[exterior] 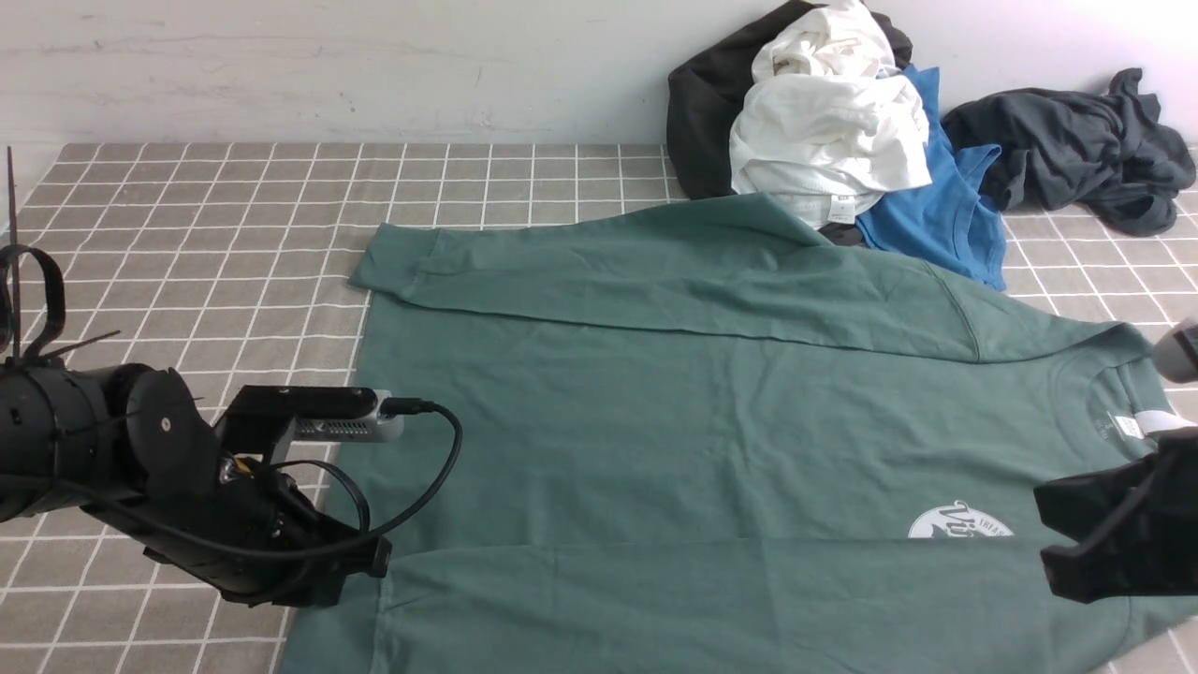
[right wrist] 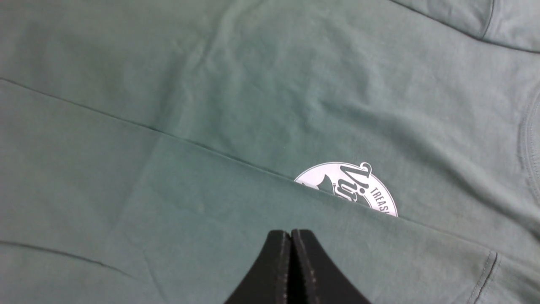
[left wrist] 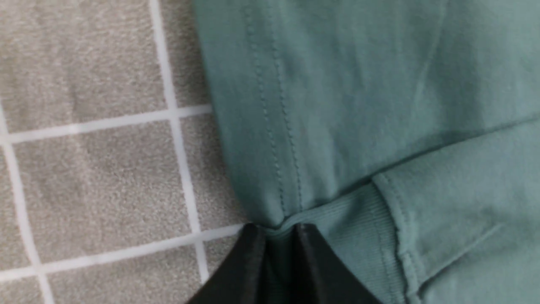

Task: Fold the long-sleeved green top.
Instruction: Use the left arm to clamp the cuff closest to it, then use the left arm to drag and place the cuff at the centered position on the left edge of the fabric

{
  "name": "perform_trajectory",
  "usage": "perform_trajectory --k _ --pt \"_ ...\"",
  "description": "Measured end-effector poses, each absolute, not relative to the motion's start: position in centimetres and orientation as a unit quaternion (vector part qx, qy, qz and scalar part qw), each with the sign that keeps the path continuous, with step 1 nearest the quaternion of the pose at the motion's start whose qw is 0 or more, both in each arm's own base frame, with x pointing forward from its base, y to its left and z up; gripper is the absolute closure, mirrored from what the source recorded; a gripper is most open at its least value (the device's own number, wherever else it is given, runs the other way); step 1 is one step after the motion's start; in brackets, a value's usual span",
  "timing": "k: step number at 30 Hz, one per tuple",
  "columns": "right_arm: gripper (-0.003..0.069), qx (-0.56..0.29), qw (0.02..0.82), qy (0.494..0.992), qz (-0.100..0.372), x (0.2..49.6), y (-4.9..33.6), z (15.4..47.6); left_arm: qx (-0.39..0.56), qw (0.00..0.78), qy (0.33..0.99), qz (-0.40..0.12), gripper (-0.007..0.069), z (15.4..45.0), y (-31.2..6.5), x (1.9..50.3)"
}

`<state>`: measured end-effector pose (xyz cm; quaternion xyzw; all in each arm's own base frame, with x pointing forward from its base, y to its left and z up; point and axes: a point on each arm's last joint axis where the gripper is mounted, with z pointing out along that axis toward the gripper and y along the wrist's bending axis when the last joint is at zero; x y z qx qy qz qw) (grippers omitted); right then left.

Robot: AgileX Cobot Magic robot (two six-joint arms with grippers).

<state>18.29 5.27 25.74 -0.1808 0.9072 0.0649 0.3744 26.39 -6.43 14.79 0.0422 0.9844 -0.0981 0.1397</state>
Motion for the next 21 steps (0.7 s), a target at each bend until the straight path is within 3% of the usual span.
perform_trajectory --k 11,21 --pt "0.0673 -0.182 0.375 0.907 0.065 18.3 5.3 25.8 0.119 0.180 0.970 -0.108 0.0599 19.0 -9.0 27.1" --pt "0.0673 -0.183 0.375 0.906 0.064 18.3 5.3 25.8 0.138 0.129 0.977 -0.099 0.0599 22.1 -9.2 27.5"
